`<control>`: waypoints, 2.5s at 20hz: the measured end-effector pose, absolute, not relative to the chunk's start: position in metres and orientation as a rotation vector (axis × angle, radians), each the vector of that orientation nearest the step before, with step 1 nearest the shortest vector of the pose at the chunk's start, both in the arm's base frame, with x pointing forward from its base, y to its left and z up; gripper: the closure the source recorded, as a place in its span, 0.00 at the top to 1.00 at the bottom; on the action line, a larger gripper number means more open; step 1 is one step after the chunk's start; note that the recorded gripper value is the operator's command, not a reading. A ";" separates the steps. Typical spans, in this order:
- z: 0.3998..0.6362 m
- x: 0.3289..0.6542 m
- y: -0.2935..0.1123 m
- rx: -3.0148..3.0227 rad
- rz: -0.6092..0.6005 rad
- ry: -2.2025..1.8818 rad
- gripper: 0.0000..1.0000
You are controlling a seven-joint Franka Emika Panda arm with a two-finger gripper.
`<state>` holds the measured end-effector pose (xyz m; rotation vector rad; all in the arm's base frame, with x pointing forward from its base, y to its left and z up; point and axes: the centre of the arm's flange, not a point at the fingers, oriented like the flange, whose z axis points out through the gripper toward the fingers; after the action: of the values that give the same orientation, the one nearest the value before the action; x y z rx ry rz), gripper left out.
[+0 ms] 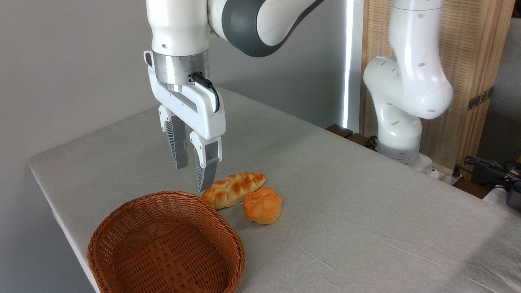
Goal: Put bread into the basket
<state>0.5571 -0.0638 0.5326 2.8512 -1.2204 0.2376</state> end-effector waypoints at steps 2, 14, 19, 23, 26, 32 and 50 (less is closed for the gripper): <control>0.533 0.557 -0.064 2.851 0.238 -1.220 1.00; 0.531 0.556 -0.059 2.854 0.215 -1.207 1.00; 0.524 0.548 -0.045 2.875 0.174 -1.238 1.00; 0.496 0.528 -0.022 2.858 0.078 -1.254 1.00; 0.473 0.510 -0.016 2.824 0.009 -1.274 1.00; 0.439 0.494 -0.014 2.762 -0.090 -1.334 1.00; 0.414 0.492 -0.024 2.705 -0.121 -1.434 0.42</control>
<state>0.4921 -0.0240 0.4144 2.7050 -1.4337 -0.1208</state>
